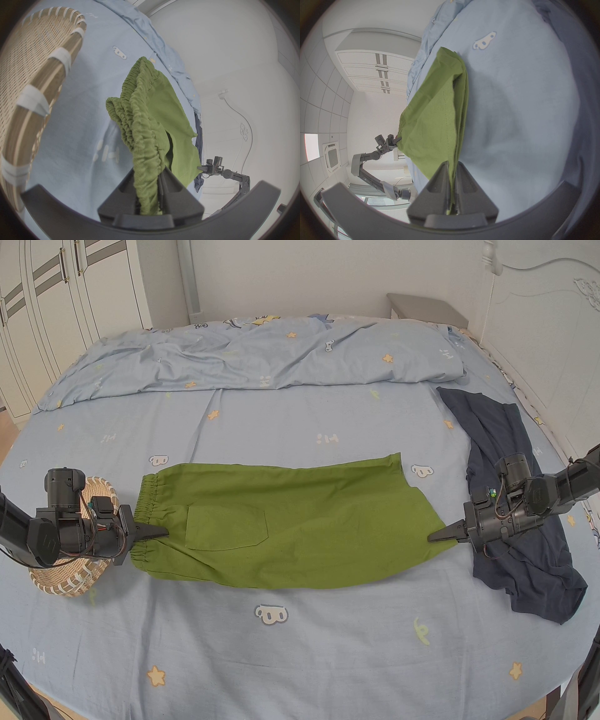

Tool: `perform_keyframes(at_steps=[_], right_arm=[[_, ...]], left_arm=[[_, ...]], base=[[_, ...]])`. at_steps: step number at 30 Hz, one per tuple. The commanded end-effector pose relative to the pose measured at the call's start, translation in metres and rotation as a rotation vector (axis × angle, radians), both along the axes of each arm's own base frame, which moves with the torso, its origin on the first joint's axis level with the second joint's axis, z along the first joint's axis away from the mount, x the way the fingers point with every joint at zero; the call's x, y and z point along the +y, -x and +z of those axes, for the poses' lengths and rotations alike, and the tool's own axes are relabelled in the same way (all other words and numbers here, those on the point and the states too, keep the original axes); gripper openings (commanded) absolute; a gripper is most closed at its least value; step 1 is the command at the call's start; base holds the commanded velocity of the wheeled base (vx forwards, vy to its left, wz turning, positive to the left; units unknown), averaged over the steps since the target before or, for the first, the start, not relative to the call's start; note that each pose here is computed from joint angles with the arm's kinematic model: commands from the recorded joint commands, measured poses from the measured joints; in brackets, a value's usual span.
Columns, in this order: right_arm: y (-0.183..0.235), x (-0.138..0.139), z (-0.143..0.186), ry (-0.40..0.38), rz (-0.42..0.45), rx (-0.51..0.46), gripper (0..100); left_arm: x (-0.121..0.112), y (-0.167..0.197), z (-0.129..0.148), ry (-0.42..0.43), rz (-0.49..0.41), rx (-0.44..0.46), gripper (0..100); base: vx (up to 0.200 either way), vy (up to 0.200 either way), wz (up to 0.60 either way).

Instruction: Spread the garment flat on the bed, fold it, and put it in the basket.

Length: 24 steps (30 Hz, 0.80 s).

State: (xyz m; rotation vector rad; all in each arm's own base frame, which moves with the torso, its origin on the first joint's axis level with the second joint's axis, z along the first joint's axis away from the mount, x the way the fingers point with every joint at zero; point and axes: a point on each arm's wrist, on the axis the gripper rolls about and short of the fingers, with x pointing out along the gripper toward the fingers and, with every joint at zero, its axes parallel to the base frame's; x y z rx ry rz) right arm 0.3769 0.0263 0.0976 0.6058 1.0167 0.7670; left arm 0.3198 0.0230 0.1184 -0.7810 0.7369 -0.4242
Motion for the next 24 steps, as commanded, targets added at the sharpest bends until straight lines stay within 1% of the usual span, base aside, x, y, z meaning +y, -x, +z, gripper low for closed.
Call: perform_keyframes(at_steps=[1, 2, 3, 4, 9, 10, 12, 14, 18, 24], right_arm=[[0.04, -0.004, 0.035, 0.016, 0.015, -0.043, 0], [0.059, -0.007, 0.037, 0.034, 0.028, -0.048, 0], [0.06, -0.007, 0.037, 0.035, 0.028, -0.047, 0], [0.079, -0.011, 0.033, 0.051, 0.032, -0.031, 0], [0.117, -0.015, 0.016, 0.073, 0.048, 0.016, 0], [0.119, -0.015, 0.016, 0.073, 0.048, 0.02, 0], [0.138, -0.012, 0.009, 0.072, 0.058, 0.06, 0], [0.151, -0.011, 0.005, 0.069, 0.066, 0.08, 0], [0.18, -0.006, -0.003, 0.069, 0.089, 0.092, 0], [0.209, -0.002, -0.017, 0.069, 0.119, 0.095, 0]], left_arm=[[-0.002, 0.01, 0.01, -0.011, -0.013, 0.012, 0], [-0.004, 0.016, 0.008, -0.03, -0.034, 0.037, 0], [-0.004, 0.017, 0.008, -0.032, -0.035, 0.039, 0], [-0.005, 0.025, 0.006, -0.058, -0.061, 0.062, 0], [-0.005, 0.05, -0.001, -0.102, -0.101, 0.107, 0], [-0.005, 0.051, -0.001, -0.105, -0.103, 0.106, 0], [-0.006, 0.065, -0.008, -0.119, -0.117, 0.119, 0], [-0.007, 0.074, -0.012, -0.124, -0.126, 0.132, 0], [-0.011, 0.097, -0.021, -0.141, -0.154, 0.154, 0], [-0.013, 0.124, -0.034, -0.171, -0.194, 0.18, 0]], base=[[0.0, 0.0, 0.0], [0.0, 0.0, 0.0], [0.0, 0.0, 0.0], [0.0, 0.0, 0.0], [0.0, 0.0, 0.0], [0.0, 0.0, 0.0], [0.0, 0.0, 0.0], [0.0, 0.0, 0.0], [0.0, 0.0, 0.0], [0.0, 0.0, 0.0]])
